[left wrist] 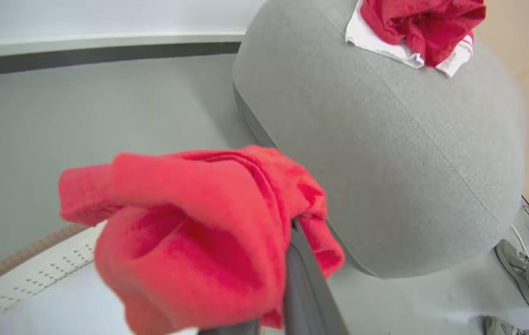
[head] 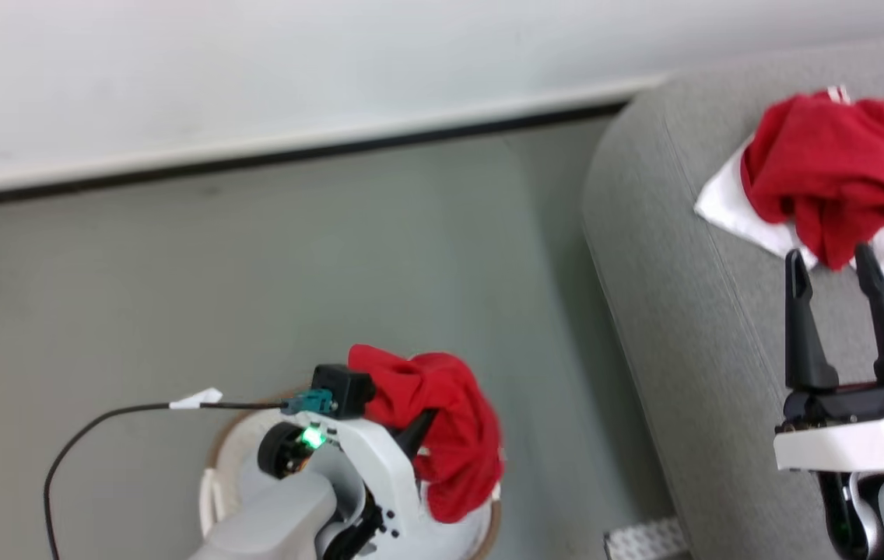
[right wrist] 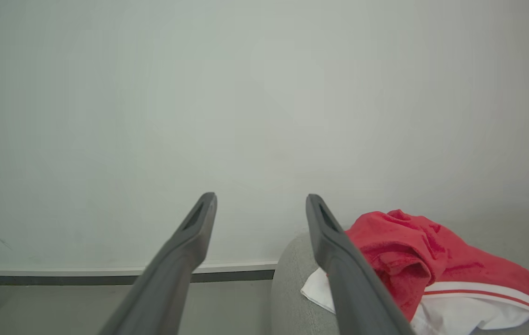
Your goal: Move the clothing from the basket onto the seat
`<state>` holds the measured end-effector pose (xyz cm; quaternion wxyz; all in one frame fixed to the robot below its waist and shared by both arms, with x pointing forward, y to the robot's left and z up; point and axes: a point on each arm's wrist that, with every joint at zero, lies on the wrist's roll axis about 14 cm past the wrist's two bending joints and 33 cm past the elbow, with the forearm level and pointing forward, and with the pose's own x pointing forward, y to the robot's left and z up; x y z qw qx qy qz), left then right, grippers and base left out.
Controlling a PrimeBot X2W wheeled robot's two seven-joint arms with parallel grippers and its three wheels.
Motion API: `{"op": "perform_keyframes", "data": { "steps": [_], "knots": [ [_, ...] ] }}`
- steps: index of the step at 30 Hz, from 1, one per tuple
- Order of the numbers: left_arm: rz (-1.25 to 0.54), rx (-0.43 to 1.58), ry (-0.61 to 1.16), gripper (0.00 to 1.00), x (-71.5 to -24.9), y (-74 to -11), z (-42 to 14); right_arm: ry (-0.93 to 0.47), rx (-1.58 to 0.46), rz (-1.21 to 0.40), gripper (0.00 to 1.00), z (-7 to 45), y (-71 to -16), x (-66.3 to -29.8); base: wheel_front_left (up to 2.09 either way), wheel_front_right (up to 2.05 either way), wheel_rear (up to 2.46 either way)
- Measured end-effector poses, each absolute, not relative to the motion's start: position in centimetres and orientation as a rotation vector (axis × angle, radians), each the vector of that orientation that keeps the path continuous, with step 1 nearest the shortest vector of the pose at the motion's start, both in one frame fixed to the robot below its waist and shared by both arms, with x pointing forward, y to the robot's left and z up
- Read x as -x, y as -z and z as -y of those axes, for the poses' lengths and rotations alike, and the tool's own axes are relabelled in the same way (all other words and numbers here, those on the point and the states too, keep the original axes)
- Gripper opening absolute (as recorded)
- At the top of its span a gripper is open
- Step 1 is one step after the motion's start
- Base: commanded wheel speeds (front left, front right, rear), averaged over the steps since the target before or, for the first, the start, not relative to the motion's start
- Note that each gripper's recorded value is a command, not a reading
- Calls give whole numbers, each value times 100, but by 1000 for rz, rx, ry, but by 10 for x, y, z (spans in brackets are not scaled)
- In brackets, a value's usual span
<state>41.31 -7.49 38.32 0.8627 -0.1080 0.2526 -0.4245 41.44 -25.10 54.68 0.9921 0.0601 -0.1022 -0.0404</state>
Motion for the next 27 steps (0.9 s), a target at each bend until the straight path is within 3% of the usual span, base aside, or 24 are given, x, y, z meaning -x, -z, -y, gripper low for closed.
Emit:
{"op": "perform_keyframes", "data": {
  "steps": [15,27],
  "knots": [
    [-34,136,802,0,-433,-535,39,-93,-181,227,100,187,-559,-385,0,0,0],
    [221,122,733,0,-438,-618,17,-226,-216,182,100,137,-548,-374,0,0,0]
  ]
}}
